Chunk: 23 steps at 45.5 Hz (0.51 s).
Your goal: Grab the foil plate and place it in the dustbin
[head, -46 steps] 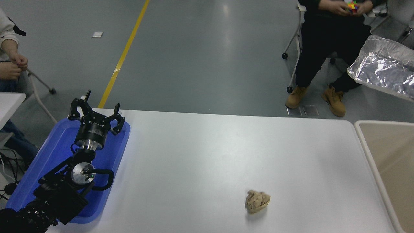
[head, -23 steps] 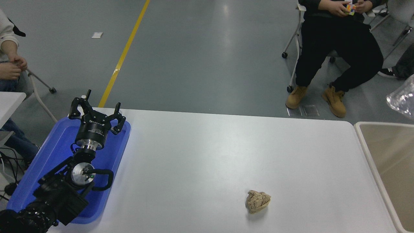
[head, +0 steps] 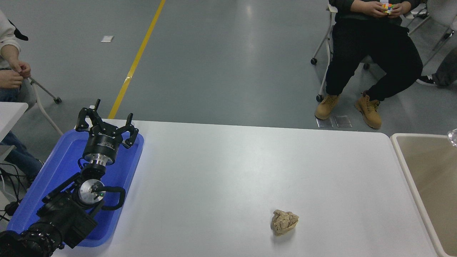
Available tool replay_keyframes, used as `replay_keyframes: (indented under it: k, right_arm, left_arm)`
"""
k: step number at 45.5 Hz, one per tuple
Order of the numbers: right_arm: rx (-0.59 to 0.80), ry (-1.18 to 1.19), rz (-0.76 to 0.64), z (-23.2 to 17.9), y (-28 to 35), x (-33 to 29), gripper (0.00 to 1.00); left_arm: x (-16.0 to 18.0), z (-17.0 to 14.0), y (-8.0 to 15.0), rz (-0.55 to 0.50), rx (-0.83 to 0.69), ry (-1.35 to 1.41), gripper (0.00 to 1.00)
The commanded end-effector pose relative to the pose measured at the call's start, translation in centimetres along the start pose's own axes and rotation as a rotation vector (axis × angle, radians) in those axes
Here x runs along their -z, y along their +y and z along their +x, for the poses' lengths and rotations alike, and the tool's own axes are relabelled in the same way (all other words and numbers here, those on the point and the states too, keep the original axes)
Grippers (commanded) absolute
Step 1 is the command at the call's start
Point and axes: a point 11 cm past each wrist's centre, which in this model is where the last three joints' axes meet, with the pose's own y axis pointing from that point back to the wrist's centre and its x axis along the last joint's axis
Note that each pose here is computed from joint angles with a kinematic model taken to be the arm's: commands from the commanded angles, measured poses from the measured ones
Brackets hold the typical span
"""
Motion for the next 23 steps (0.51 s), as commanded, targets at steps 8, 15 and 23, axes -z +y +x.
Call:
replay_keyframes:
  k: [8, 15, 23]
  right_arm:
    - [0.024, -0.035, -0.039, -6.4, -0.1, -2.3, 0.0]
    - [0.035, -0.035, -0.037, -7.4, -0.1, -2.2, 0.0]
    - [0.033, -0.036, -0.038, -7.4, -0.1, -2.1, 0.0]
  left_arm:
    - [0.0, 0.0, 0.0, 0.0, 0.0, 0.0, 1.0]
    - [0.0, 0.0, 0.0, -0.001, 0.0, 0.001, 1.0]
    - [0.0, 0.0, 0.0, 0.0, 0.0, 0.0, 1.0]
